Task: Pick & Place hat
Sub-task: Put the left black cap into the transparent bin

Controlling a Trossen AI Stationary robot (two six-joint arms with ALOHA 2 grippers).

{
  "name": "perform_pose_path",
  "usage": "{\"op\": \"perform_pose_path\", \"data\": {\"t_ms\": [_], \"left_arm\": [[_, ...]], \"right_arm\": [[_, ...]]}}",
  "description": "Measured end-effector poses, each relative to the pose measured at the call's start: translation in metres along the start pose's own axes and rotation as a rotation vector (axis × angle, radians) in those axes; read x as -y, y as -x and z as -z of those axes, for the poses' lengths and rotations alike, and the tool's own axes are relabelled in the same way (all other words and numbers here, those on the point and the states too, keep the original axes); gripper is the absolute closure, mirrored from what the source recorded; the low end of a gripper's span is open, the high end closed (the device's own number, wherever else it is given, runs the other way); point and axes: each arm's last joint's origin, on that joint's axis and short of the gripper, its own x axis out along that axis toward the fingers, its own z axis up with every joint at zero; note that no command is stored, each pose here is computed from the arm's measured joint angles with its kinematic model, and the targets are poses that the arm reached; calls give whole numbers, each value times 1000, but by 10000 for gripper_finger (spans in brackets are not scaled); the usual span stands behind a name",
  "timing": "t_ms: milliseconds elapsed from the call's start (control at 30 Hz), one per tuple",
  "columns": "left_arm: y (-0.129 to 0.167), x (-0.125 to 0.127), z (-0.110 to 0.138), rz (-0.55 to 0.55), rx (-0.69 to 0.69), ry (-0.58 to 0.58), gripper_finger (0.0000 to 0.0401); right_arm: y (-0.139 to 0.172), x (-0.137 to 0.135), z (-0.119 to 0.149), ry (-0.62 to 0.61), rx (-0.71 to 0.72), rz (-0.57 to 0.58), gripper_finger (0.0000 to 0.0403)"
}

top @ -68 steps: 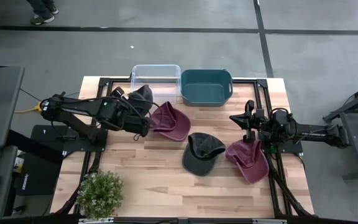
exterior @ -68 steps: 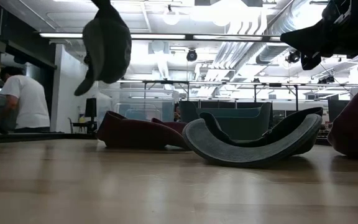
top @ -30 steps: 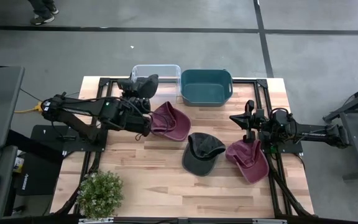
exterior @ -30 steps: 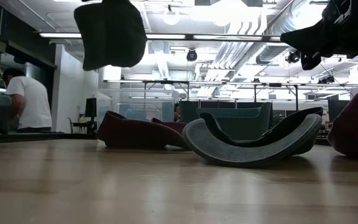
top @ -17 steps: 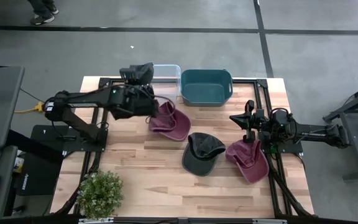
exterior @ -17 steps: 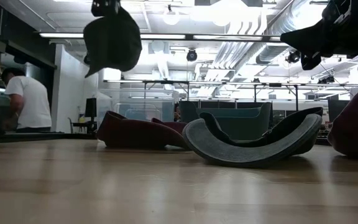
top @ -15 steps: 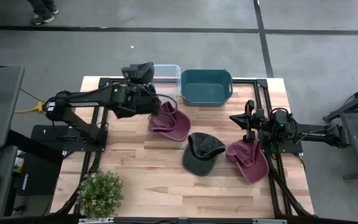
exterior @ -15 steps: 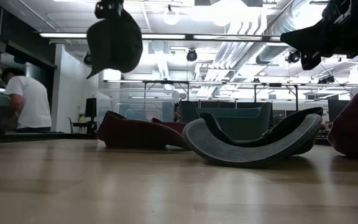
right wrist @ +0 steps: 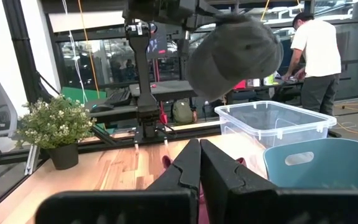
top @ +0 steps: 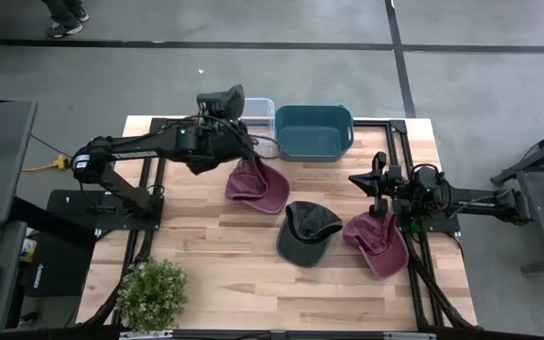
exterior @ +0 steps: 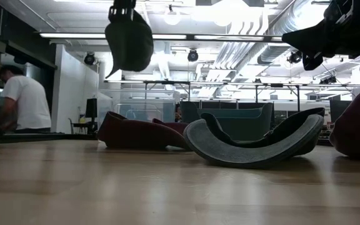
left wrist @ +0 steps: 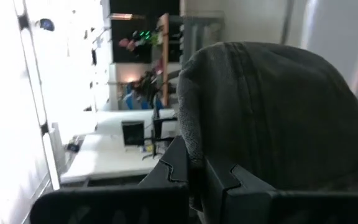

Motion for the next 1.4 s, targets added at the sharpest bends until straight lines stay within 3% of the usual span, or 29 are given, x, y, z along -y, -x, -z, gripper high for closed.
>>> {"op": "perform_pose_path", "data": {"t_ms": [267, 667, 1000, 1400], "left_arm": [[-18, 16, -15, -74, -91, -33, 401], [-44, 40, -30, -158, -176, 105, 401], [-61, 37, -25, -170, -227, 152, 401], [-61, 37, -27, -153, -216, 181, 401]], "right_arm": [[0, 0, 0, 0, 0, 0, 402], [0, 0, 0, 0, 0, 0, 402], [0, 0, 1, 0, -12, 1, 402], [0, 0, 1, 0, -15, 1, 402]]}}
